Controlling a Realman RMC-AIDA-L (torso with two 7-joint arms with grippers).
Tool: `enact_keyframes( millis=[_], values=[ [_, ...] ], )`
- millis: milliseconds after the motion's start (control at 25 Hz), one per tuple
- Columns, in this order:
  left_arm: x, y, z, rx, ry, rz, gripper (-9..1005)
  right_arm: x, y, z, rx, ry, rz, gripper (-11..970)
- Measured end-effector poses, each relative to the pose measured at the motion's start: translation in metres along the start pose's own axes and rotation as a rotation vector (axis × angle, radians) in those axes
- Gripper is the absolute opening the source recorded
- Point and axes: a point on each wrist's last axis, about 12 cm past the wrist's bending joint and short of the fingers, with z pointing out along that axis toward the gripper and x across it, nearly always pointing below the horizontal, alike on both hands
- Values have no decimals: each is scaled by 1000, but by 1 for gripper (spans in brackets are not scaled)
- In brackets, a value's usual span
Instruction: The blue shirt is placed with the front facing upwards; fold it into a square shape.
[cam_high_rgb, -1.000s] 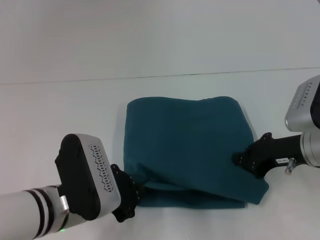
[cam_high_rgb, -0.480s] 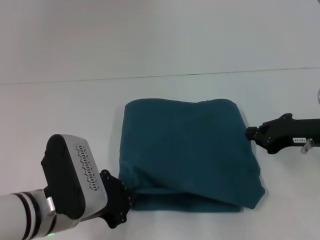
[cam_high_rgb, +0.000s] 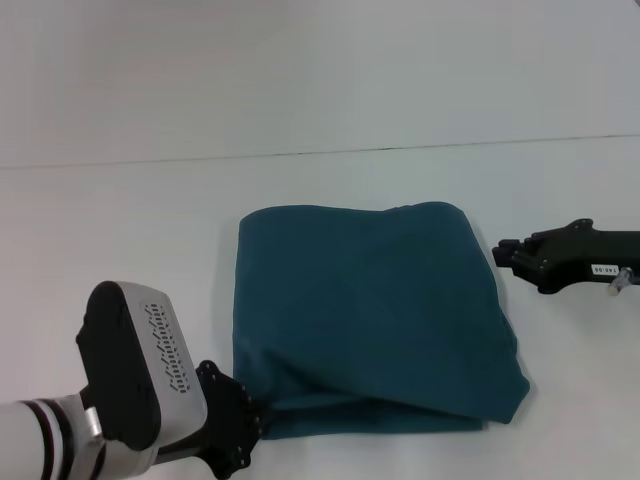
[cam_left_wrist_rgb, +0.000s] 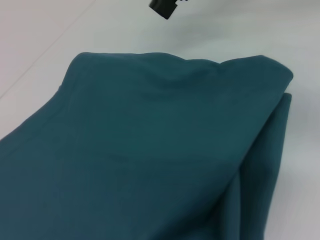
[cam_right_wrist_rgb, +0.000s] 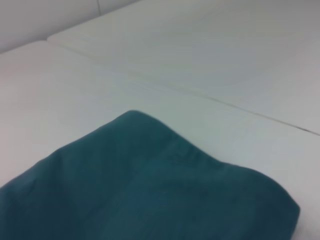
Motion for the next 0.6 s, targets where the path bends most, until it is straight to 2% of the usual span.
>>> enact_keyframes(
  millis=[120, 440, 600],
  values=[
    [-1, 0, -3, 7, -2, -26, 20, -1, -2, -2, 5, -16, 14, 112],
    [-10, 6, -23, 5, -57, -109, 191, -2, -2, -10, -20, -76, 53, 142],
    [-9, 20, -40, -18, -176, -195, 262, -1, 1, -17, -55, -120, 40, 181]
  ],
)
